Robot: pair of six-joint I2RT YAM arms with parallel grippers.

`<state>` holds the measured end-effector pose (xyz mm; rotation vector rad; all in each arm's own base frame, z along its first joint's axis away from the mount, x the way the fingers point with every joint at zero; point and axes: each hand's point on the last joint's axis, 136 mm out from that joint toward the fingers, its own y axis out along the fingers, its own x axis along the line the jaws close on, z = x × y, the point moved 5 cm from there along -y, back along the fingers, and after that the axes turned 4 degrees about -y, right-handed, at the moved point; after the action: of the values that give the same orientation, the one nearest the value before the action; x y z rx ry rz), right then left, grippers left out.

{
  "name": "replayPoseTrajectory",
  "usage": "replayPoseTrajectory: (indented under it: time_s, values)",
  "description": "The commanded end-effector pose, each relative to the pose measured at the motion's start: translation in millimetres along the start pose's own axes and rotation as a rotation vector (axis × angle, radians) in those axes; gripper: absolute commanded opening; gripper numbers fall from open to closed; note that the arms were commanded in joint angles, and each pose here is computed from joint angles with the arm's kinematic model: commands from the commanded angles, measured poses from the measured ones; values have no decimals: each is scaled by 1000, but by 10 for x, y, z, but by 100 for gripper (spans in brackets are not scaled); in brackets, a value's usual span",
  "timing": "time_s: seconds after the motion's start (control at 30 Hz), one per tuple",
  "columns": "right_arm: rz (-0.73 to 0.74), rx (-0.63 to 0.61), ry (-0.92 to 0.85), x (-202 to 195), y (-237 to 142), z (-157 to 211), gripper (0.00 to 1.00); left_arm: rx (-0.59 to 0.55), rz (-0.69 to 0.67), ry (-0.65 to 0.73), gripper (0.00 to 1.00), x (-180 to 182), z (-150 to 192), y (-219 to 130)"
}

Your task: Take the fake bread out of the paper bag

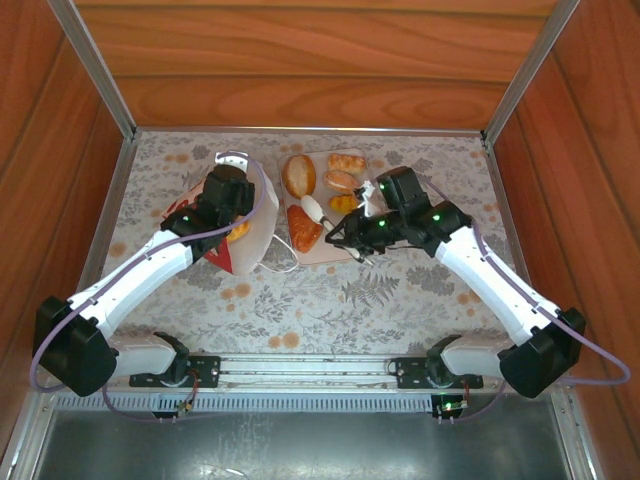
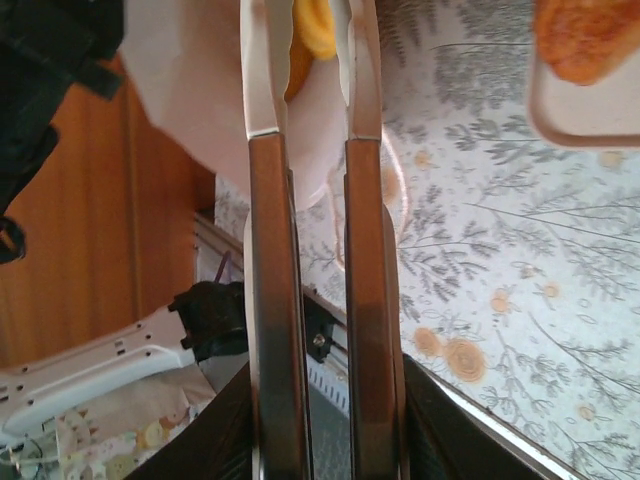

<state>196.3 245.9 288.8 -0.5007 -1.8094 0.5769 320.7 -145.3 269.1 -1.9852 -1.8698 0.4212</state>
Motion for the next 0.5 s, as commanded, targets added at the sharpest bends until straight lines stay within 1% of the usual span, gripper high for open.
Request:
replayPoseTrajectory:
  time_s: [0.0, 0.23, 0.43, 0.47]
  values:
    - [2, 50, -68, 142, 96, 12, 34, -18, 8, -6, 0, 0, -46, -8]
    - [-22, 162, -146, 374, 463, -71, 36, -21, 9, -20, 0, -20, -52, 17]
    - [-16, 247, -124, 308, 778, -157, 37, -32, 1, -40, 0, -13, -70, 19]
    - [-12, 271, -108, 255, 878, -169, 37, -33, 0, -45, 0, -9, -73, 20]
